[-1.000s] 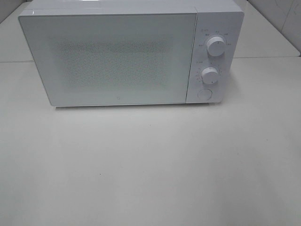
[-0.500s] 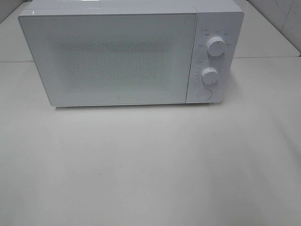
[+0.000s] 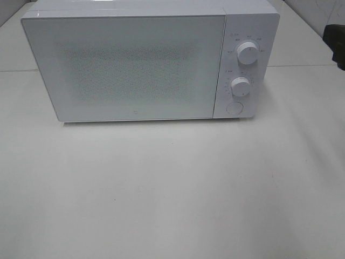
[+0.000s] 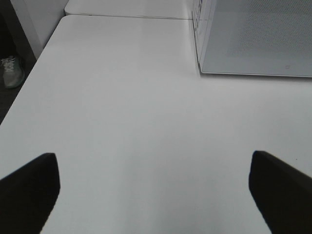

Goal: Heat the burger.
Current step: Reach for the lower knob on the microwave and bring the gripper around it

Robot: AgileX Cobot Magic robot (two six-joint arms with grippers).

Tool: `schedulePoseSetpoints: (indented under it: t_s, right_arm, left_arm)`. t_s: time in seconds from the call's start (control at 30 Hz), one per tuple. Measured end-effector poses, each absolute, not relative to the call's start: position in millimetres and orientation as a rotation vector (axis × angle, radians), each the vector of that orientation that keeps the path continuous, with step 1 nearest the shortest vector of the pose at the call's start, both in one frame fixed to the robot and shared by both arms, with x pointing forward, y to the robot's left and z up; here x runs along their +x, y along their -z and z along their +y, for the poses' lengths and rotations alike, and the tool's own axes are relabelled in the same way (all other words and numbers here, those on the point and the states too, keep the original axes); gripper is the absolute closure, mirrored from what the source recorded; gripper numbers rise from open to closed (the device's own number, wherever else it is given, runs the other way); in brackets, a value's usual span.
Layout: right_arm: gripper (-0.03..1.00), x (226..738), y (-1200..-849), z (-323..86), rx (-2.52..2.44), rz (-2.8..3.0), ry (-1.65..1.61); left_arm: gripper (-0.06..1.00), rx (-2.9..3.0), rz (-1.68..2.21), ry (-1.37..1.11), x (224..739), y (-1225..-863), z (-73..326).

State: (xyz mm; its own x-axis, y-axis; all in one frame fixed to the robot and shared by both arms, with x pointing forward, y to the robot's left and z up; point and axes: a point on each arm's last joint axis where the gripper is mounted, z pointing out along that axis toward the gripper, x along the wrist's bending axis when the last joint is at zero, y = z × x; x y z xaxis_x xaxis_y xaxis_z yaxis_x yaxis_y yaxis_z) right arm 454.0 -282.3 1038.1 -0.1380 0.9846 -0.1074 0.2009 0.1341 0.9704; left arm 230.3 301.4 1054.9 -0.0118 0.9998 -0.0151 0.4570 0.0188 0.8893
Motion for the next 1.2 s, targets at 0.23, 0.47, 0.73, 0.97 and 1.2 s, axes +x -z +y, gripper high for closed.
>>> schedulePoseSetpoints:
  t_s: [0.23,0.47,0.73,0.97,1.2]
  right_arm:
    - [0.2,475.1,-1017.3,-279.0,1.174,1.553,-1.097]
    - [0.2,490.6,-999.5,-281.3,1.191,1.525,-1.052]
    - [0.2,500.1,-984.2,-261.0,1.151,1.507,-0.993]
    - [0.2,503.0,-972.7,-233.8,1.146,1.447,-1.034]
    - [0.2,501.1,-960.9,-213.7,1.156,1.442,-1.057]
  left_arm:
    - [-0.03,1.532,1.564,-0.939,230.3,-1054.9,301.4]
    - [-0.03,1.532,1.564,-0.939,230.3,-1054.9,301.4]
    - [-0.03,1.532,1.564,-0.939,230.3,-1054.9,301.4]
    - [-0.03,1.532,1.564,-0.939,230.3,-1054.9,301.4]
    - [-0.03,1.532,1.564,-0.939,230.3,-1054.9,301.4]
